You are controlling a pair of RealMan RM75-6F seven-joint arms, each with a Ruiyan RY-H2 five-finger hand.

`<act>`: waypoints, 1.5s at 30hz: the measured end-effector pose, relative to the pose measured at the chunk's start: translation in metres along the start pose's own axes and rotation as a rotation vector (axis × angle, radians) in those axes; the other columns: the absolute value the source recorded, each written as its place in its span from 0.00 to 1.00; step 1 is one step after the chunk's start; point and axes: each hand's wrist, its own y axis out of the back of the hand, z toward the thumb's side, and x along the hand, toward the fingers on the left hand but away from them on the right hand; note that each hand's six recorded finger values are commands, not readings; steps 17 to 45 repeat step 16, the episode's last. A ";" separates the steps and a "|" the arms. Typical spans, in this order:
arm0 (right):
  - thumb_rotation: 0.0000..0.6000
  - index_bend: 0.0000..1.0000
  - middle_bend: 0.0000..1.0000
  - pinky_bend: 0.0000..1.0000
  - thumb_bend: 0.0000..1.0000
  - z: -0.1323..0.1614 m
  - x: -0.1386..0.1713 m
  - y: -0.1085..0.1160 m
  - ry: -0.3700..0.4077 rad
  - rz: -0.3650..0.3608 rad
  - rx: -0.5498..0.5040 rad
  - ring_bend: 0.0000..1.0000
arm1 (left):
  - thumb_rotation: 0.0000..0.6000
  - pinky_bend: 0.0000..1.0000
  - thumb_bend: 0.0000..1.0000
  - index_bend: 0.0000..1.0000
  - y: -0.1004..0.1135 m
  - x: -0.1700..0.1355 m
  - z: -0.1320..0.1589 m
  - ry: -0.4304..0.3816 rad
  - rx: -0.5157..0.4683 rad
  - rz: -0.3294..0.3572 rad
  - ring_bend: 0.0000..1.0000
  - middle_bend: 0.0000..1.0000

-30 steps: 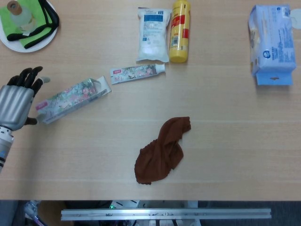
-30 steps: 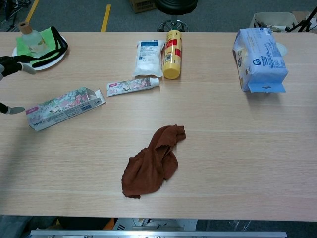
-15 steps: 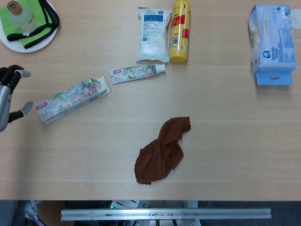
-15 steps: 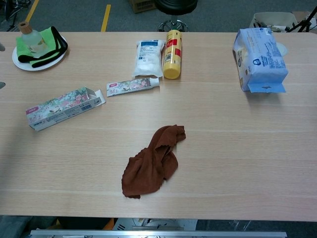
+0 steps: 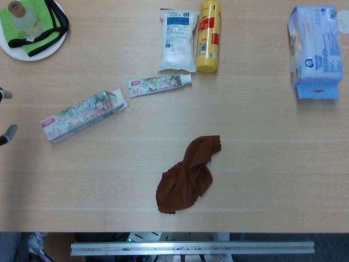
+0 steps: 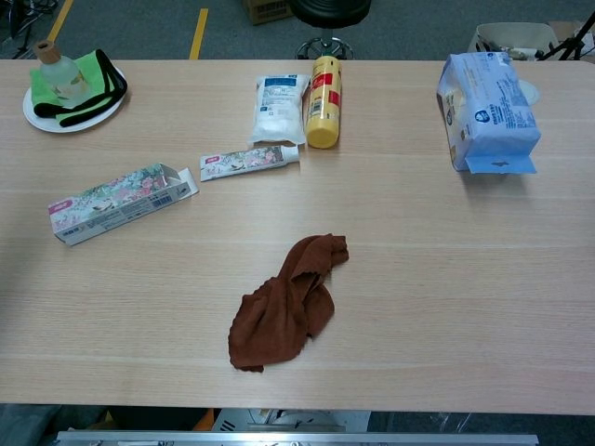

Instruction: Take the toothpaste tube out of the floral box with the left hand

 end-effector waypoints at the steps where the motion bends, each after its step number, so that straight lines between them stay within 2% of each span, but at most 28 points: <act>1: 1.00 0.36 0.31 0.32 0.27 0.000 0.002 0.000 -0.006 0.000 -0.002 0.21 | 1.00 0.47 0.15 0.35 0.000 -0.001 -0.001 0.003 0.000 0.000 0.31 0.34; 8: 1.00 0.36 0.31 0.32 0.27 -0.003 -0.001 -0.005 -0.016 0.018 -0.015 0.21 | 1.00 0.47 0.15 0.35 -0.005 -0.006 -0.007 0.022 0.008 -0.020 0.31 0.34; 16: 1.00 0.36 0.31 0.32 0.27 -0.001 -0.009 -0.009 -0.006 0.043 -0.033 0.21 | 1.00 0.47 0.15 0.35 -0.018 -0.005 -0.009 0.036 0.025 -0.096 0.32 0.35; 45: 1.00 0.36 0.31 0.32 0.27 -0.001 -0.009 -0.009 -0.006 0.043 -0.033 0.21 | 1.00 0.47 0.15 0.35 -0.018 -0.005 -0.009 0.036 0.025 -0.096 0.32 0.35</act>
